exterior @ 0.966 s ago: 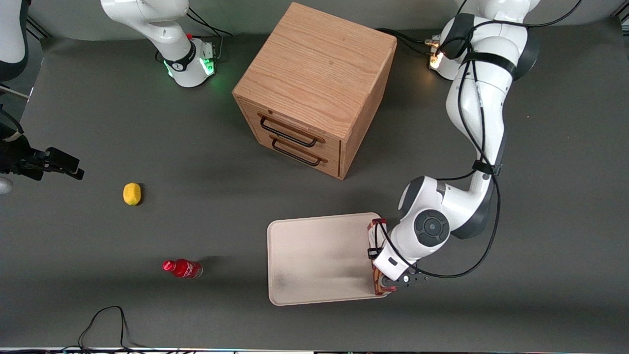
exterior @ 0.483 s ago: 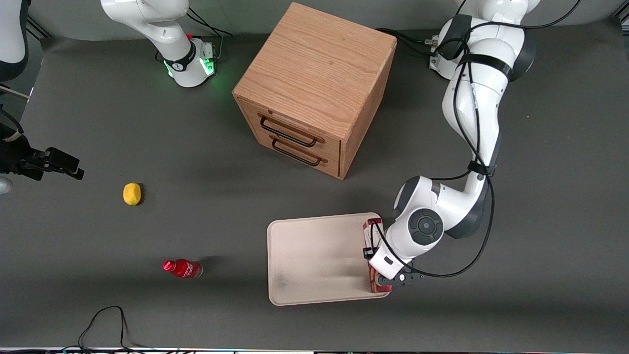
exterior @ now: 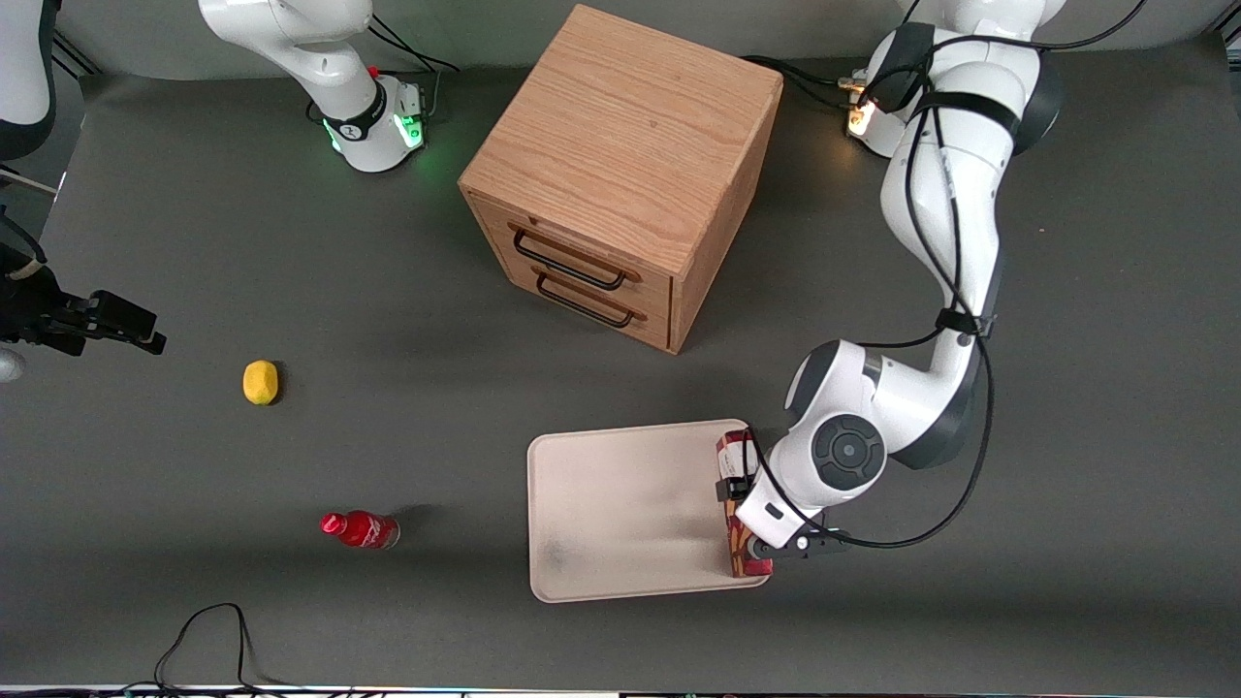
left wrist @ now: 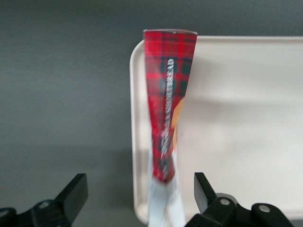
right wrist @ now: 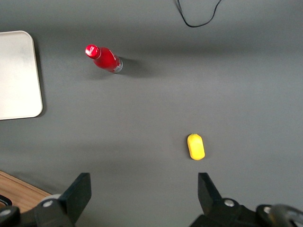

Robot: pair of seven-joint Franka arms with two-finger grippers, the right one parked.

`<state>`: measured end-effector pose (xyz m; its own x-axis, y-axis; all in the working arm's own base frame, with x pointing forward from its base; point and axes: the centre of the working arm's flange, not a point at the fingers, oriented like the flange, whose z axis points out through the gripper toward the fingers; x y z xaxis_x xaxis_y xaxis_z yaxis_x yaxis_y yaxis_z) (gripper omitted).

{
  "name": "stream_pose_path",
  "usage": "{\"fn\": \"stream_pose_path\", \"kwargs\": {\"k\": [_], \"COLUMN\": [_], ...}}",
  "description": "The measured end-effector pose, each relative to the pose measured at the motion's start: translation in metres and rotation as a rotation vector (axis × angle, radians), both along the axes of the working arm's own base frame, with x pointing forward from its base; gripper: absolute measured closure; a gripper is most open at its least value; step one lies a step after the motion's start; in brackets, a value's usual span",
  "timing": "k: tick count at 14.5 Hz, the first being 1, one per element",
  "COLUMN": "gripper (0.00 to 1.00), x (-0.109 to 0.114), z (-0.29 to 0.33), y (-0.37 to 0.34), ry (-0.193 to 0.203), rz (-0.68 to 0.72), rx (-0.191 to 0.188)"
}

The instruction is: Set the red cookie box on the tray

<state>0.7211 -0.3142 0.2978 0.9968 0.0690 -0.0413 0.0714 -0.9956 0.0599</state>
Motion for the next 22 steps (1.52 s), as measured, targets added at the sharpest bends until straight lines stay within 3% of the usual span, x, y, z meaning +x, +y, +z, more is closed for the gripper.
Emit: {"fn": "stream_pose_path", "kwargs": {"k": [3, 7, 12, 14, 17, 22], "gripper": [0.0, 0.0, 0.0, 0.0, 0.0, 0.0], "x": [-0.01, -0.041, -0.134, -0.162, -0.174, -0.17], "z": [0.062, 0.119, 0.164, 0.19, 0.226, 0.265], "y": [0.017, 0.078, 0.15, 0.18, 0.247, 0.34], "ry": [0.017, -0.007, 0.025, 0.044, 0.056, 0.048], "rz": [-0.019, -0.088, -0.097, -0.068, -0.04, 0.018], "rx": [0.021, 0.03, 0.082, 0.097, 0.097, 0.084]}}
